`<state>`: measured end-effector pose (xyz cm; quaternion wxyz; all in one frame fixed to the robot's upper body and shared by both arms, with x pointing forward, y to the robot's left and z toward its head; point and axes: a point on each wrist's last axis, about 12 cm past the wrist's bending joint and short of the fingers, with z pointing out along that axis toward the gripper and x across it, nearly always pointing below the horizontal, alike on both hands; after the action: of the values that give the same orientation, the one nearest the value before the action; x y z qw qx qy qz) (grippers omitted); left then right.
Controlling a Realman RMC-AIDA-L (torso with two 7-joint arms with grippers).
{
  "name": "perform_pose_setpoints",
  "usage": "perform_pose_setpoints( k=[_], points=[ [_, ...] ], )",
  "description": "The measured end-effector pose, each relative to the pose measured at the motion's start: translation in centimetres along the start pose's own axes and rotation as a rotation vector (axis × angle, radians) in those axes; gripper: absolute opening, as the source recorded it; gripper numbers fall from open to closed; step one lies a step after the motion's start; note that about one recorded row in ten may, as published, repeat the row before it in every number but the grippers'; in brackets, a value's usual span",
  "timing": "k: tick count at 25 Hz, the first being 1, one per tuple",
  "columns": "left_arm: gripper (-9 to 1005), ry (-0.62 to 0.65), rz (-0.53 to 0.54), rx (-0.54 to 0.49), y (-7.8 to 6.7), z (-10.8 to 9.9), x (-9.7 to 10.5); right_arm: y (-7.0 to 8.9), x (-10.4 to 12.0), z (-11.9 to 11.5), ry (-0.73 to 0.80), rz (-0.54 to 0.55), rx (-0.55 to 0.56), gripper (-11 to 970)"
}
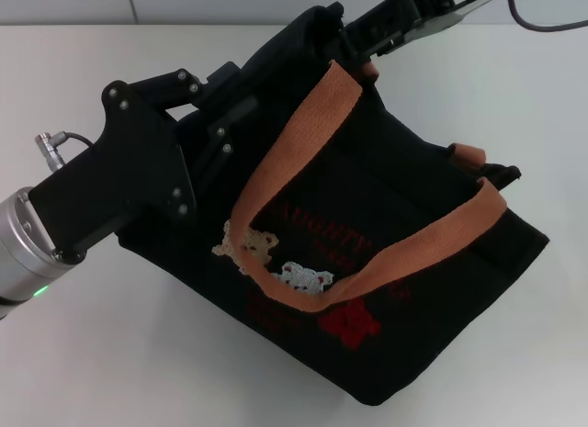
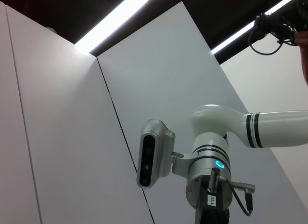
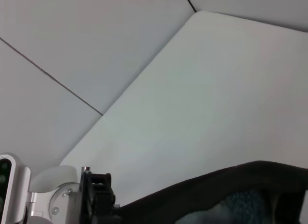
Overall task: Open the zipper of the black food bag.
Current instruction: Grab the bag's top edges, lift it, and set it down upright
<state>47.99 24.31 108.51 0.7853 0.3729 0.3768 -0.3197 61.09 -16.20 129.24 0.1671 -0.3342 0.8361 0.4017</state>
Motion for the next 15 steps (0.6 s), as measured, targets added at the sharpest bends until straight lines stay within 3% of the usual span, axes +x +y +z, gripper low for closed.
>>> perform_pose_setpoints(
  k=[15],
  points=[
    [194,0.001,-0.001,0.009,0.0,0.1,0.0,-1.3,0.2,0.3,0.001,0.053,0.003,389]
  ],
)
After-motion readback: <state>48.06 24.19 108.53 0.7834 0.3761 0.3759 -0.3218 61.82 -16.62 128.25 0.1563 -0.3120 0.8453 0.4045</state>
